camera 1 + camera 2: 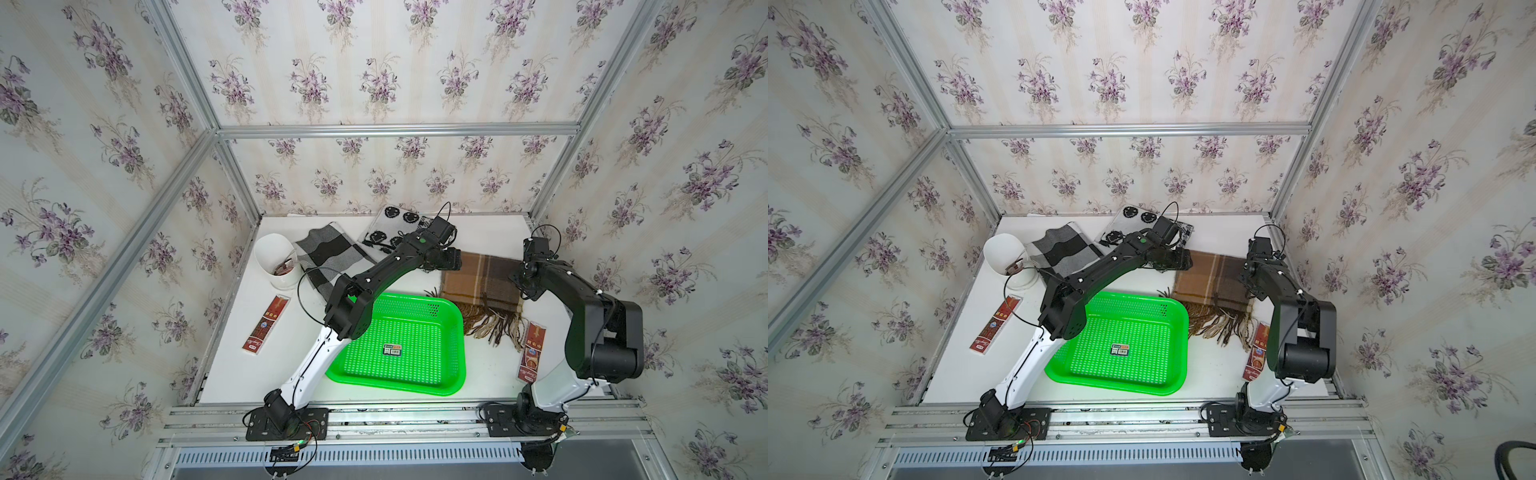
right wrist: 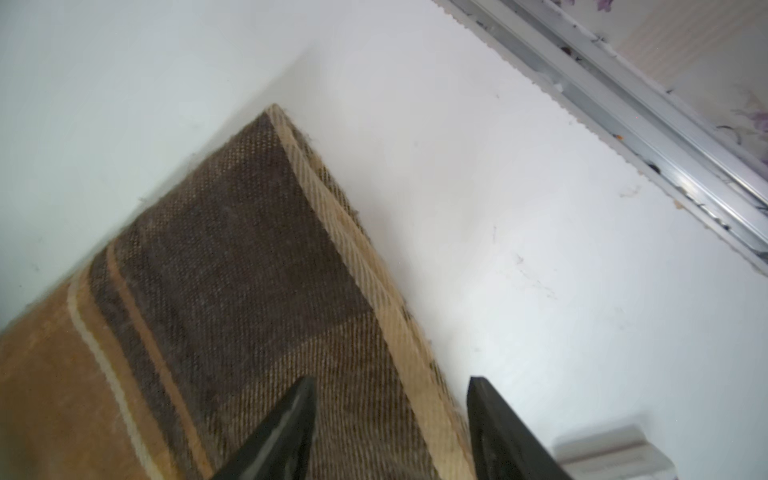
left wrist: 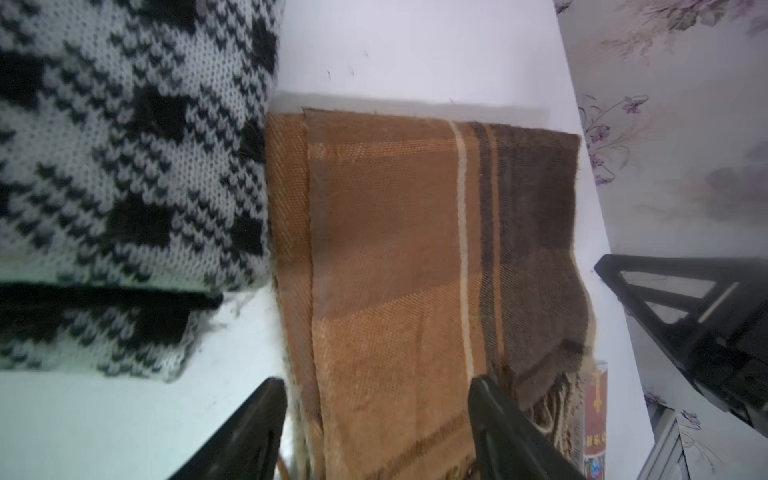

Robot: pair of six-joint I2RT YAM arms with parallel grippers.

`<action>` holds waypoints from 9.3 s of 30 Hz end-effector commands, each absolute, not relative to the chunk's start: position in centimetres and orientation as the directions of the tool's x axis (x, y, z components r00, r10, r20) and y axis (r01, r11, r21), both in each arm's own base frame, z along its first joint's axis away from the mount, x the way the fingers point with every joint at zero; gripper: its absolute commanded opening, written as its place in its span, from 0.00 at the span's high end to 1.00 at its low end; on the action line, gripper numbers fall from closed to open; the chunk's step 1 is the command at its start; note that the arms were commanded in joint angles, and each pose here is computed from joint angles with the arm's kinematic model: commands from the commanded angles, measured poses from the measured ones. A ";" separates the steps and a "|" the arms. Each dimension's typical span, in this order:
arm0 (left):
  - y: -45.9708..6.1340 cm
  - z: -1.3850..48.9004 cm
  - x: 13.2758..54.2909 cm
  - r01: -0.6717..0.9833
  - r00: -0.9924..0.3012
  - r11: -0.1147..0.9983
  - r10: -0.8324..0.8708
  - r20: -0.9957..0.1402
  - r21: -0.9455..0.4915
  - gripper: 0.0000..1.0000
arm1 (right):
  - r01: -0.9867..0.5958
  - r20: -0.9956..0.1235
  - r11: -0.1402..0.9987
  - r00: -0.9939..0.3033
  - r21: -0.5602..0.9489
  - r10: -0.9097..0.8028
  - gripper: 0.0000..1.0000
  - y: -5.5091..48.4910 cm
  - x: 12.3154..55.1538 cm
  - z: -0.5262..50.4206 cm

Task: Put the folded scarf in the basket
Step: Pick up the scarf at the center of the board, then place the scarf in the basket, then pick up the scarf at the center of the board.

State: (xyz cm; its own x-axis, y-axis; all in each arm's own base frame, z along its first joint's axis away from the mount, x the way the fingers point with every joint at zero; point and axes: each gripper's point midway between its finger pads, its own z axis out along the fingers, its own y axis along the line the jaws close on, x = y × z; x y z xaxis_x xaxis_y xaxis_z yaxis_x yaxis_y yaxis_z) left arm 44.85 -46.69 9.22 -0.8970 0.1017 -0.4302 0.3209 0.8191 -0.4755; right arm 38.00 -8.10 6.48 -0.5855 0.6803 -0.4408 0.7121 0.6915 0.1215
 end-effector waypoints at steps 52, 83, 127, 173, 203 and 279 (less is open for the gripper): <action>-48.6 18.7 43.8 0.491 -0.772 0.747 0.135 -0.622 -0.448 1.00 | 0.614 -0.486 0.708 -0.528 0.349 0.696 1.00 -4.4 39.3 14.2; -22.0 24.1 31.1 0.220 -0.823 0.961 0.089 -0.561 -0.170 1.00 | 0.155 -0.378 0.775 -0.804 0.612 0.459 1.00 24.1 29.5 23.5; -16.7 7.5 22.1 0.072 -0.947 0.993 0.038 -0.320 -0.094 1.00 | 0.194 -0.235 0.900 -0.924 0.390 0.301 1.00 22.9 20.2 7.0; -18.5 23.2 26.3 0.018 -0.793 0.997 -0.033 -0.608 -0.078 0.31 | 0.150 -0.437 0.865 -0.814 0.479 0.383 0.33 19.7 29.3 18.3; -18.8 22.9 37.8 -0.050 -0.817 0.962 -0.193 -0.543 -0.267 0.34 | 0.426 0.011 0.584 -0.814 0.690 0.581 0.24 20.8 48.9 3.0; -38.0 3.7 50.7 0.309 -0.929 0.771 0.118 -0.352 -0.557 0.39 | 0.417 -0.149 0.714 -0.799 0.562 0.583 0.37 3.7 44.7 1.7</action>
State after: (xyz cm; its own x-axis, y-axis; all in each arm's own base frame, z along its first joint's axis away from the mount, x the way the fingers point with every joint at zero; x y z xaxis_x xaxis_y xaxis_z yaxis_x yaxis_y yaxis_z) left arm 51.91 -37.27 3.50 -0.9087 0.1250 -0.3982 0.3315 0.7959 -0.5067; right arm 46.19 2.24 2.70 -0.7644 0.6026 -0.2294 0.4085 0.7279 0.5507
